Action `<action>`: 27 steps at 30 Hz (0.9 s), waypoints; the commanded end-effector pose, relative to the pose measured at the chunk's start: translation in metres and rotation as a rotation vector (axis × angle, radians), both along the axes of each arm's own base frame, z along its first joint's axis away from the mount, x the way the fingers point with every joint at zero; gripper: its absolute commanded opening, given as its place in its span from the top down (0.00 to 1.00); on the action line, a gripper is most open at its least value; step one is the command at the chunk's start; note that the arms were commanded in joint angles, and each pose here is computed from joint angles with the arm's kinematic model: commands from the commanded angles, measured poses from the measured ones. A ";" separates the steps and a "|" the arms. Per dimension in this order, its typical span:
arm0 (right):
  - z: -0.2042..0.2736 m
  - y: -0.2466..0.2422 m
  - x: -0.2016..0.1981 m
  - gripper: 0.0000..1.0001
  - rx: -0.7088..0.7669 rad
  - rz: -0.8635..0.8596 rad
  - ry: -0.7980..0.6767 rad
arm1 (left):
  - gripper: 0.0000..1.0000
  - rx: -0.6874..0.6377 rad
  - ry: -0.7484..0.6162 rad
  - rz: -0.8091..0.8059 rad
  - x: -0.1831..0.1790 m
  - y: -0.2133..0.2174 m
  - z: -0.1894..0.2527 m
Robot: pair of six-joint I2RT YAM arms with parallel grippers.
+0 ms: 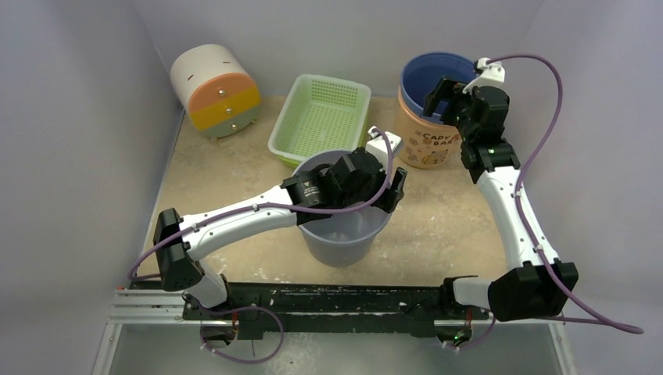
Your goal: Turn the large container upside down
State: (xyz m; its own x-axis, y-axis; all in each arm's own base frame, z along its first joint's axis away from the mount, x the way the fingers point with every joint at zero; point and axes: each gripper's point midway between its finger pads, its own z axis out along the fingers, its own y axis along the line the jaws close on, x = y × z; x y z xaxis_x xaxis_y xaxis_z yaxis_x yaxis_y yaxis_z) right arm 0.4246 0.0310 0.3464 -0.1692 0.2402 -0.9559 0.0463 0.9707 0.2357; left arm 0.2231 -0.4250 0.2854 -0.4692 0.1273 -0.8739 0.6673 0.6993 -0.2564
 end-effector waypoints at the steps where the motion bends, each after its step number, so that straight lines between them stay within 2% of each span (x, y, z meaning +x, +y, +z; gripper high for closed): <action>1: 0.016 -0.005 -0.005 0.00 0.008 -0.005 -0.059 | 0.28 0.003 -0.003 0.109 0.012 0.010 0.008; 4: 0.015 -0.007 -0.007 0.00 0.011 -0.009 -0.061 | 0.31 0.037 0.003 0.138 0.015 0.014 -0.002; 11: 0.014 -0.010 -0.009 0.00 0.016 -0.013 -0.063 | 0.62 0.063 0.019 0.155 0.013 0.021 -0.014; 17: 0.015 -0.010 -0.013 0.00 0.018 -0.011 -0.070 | 0.66 0.118 0.042 0.174 0.010 0.033 -0.037; 22: 0.017 -0.010 -0.017 0.00 0.022 -0.006 -0.079 | 0.64 0.261 0.054 0.246 0.009 0.063 -0.067; 27: 0.014 -0.008 -0.019 0.00 0.034 0.005 -0.082 | 0.64 0.345 0.034 0.343 0.011 0.094 -0.074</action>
State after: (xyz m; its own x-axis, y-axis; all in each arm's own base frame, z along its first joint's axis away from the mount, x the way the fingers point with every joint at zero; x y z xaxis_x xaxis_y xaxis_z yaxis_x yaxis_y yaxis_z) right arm 0.4078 0.0211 0.3416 -0.1565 0.2537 -0.9545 0.0515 0.9672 0.2486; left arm 0.2325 -0.3885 0.2468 -0.5341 0.1123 -0.8379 0.4852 0.8524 -0.1950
